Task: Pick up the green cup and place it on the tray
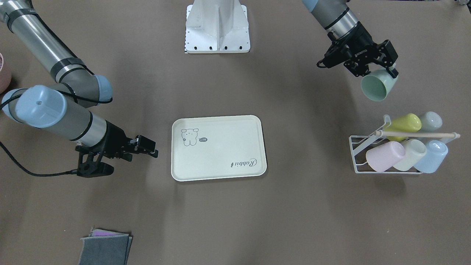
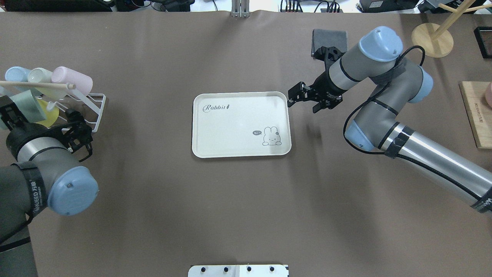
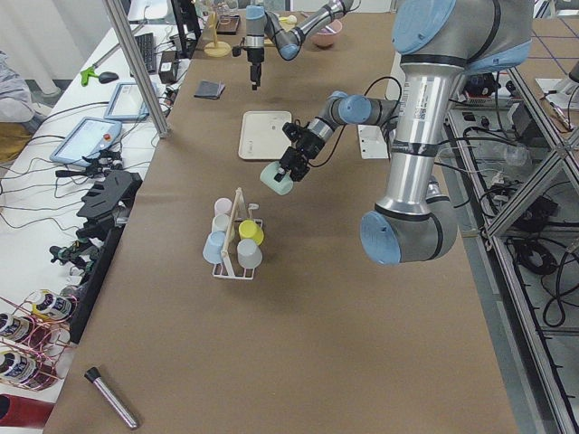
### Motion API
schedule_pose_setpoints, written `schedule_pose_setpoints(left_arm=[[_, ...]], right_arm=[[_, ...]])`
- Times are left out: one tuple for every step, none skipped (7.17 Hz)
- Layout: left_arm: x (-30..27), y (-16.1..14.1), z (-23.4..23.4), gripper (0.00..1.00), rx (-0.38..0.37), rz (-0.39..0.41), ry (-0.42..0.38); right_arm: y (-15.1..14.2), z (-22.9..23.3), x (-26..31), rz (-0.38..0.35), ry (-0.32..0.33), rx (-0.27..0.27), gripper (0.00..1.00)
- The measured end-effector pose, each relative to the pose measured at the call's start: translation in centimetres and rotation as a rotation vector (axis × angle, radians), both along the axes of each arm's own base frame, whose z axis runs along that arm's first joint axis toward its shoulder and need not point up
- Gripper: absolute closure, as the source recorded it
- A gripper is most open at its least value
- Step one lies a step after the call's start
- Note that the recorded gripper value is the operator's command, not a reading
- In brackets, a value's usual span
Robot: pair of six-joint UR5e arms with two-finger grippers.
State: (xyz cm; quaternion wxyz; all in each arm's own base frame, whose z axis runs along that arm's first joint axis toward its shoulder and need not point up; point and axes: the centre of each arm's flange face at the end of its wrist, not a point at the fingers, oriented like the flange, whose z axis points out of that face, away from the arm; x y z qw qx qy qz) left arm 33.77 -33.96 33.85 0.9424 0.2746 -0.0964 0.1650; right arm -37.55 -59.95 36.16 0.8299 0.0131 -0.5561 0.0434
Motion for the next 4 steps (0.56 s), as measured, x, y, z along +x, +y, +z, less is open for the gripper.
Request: schedule_pose_setpoints(left_arm=[[2.1, 0.5, -1.2, 1.0, -0.023, -0.063, 0.202], [4.6, 1.0, -2.6, 1.0, -0.041, -0.08, 0.379], [7.3, 1.2, -4.1, 1.0, -0.04, -0.073, 0.512], [9.3, 1.0, -5.3, 1.0, -0.017, -0.061, 0.601]], right_arm=[[-0.9, 0.9, 3.7, 0.045, 0.018, -0.006, 0.0], [-1.3, 2.0, 7.1, 0.079, 0.053, 0.01, 0.0], [-1.3, 3.2, 10.3, 0.1, 0.101, 0.047, 0.0], [-1.0, 4.3, 13.1, 0.112, 0.149, 0.069, 0.0]])
